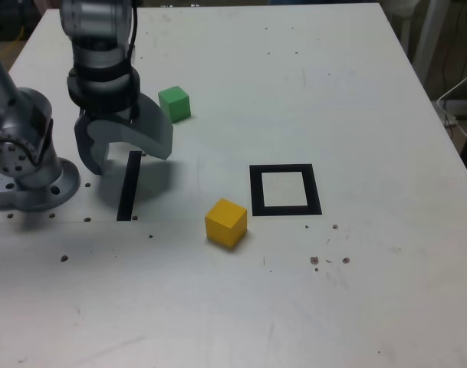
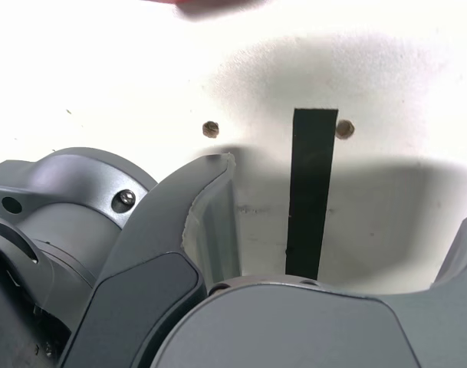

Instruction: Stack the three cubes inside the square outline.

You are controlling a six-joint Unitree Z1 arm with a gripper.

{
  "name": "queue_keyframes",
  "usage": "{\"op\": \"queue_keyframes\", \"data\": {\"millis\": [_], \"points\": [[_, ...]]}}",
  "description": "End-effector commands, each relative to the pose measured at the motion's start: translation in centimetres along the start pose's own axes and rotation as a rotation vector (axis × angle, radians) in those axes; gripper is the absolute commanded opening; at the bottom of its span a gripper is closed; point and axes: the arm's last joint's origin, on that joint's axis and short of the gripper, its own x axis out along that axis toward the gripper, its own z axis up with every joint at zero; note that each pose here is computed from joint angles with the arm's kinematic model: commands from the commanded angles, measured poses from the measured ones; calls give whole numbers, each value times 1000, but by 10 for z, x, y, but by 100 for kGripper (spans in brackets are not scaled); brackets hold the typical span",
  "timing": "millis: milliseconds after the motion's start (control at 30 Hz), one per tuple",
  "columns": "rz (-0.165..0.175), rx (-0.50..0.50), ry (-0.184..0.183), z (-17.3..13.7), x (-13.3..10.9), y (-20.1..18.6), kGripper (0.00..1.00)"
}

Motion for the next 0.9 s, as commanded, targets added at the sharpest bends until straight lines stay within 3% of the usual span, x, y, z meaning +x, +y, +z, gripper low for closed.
{"op": "queue_keyframes", "data": {"millis": [0, 367, 533, 667, 867], "points": [[-5, 2, -1, -1, 0, -1, 99], [-11, -3, 9, -1, 1, -1, 99], [-14, -8, 33, -6, -1, -1, 99], [-21, -5, 50, -11, -8, -1, 99], [-20, 16, 40, -21, -34, 2, 99]]}}
